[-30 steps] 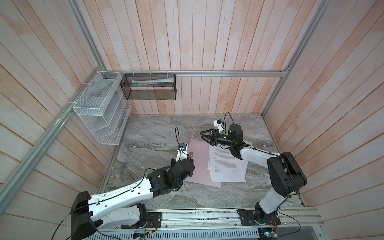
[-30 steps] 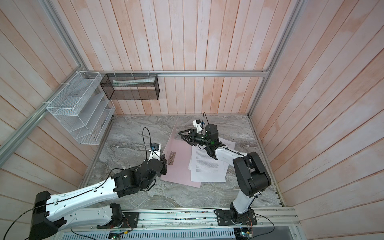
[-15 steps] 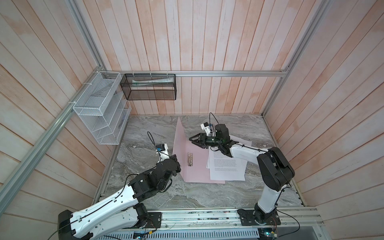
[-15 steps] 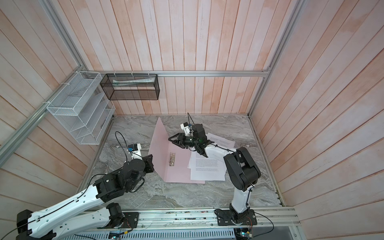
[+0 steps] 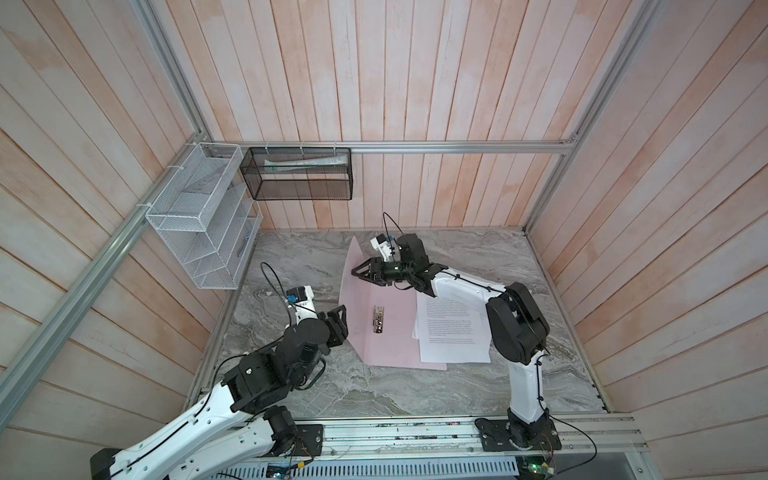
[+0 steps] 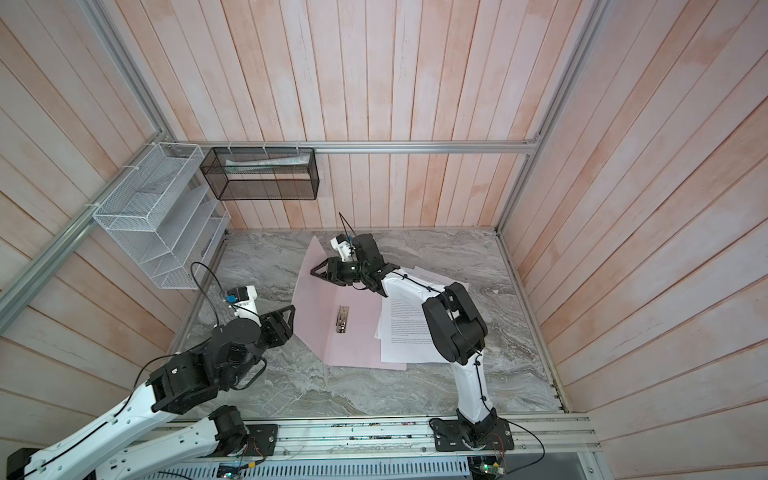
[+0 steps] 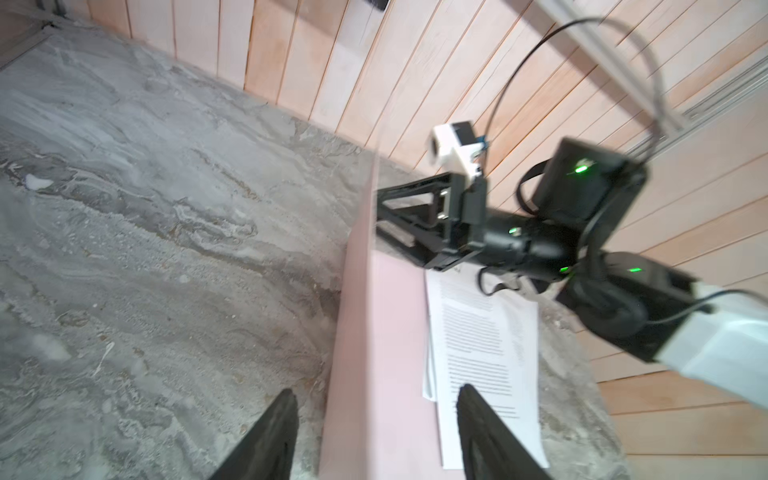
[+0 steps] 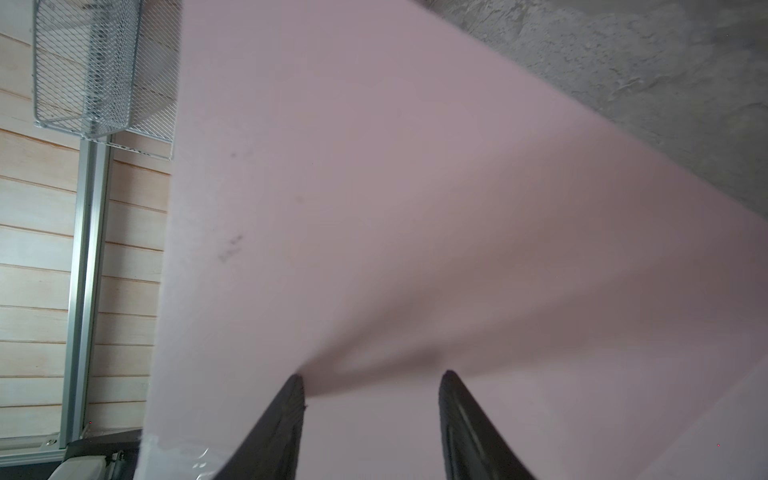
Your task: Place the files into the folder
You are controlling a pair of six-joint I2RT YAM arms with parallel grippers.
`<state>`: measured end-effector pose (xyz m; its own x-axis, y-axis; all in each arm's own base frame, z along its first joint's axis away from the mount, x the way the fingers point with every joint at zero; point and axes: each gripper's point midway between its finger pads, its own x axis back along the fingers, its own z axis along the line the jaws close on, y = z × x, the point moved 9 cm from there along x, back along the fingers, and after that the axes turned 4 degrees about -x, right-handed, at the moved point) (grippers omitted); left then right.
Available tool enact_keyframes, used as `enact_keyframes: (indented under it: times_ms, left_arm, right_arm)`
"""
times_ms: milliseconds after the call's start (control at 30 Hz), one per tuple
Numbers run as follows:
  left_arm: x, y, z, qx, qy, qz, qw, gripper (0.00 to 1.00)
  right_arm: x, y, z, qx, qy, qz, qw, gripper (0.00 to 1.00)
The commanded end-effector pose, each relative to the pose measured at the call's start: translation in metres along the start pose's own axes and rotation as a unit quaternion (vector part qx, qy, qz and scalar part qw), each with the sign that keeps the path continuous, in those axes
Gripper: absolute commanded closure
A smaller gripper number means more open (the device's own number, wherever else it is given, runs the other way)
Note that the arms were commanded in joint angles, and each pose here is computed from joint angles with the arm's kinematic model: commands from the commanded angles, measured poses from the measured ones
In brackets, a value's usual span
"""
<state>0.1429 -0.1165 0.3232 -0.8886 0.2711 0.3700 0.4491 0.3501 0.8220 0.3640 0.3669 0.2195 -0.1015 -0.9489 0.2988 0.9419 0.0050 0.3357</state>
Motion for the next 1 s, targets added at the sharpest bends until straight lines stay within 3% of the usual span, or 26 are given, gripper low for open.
enact_keyframes:
  times_ms: [0,167,333,633,967]
  left_arm:
    - [0.019,0.036,-0.015,-0.013,-0.048,-0.061,0.997,0.35]
    - [0.006,0.051,-0.045,-0.042,-0.092,-0.092,0.991,0.33]
    - [-0.053,0.032,-0.048,-0.042,-0.113,-0.046,0.992,0.33]
    - [-0.138,-0.025,0.026,0.011,-0.048,0.031,0.998,0.39]
    - [-0.159,-0.077,0.084,0.056,0.041,0.081,0.994,0.41]
  right_arm:
    - [-0.024,-0.007,0.001,0.014,-0.016,0.032,0.999,0.49]
    - [-0.053,-0.018,-0.004,0.006,-0.016,0.067,0.998,0.51]
    - [-0.06,-0.03,-0.023,-0.015,-0.017,0.088,0.996,0.53]
    - [-0.016,-0.051,-0.038,-0.03,-0.029,0.064,0.997,0.53]
    - [0.027,-0.076,-0.06,-0.009,-0.146,0.045,0.988,0.53]
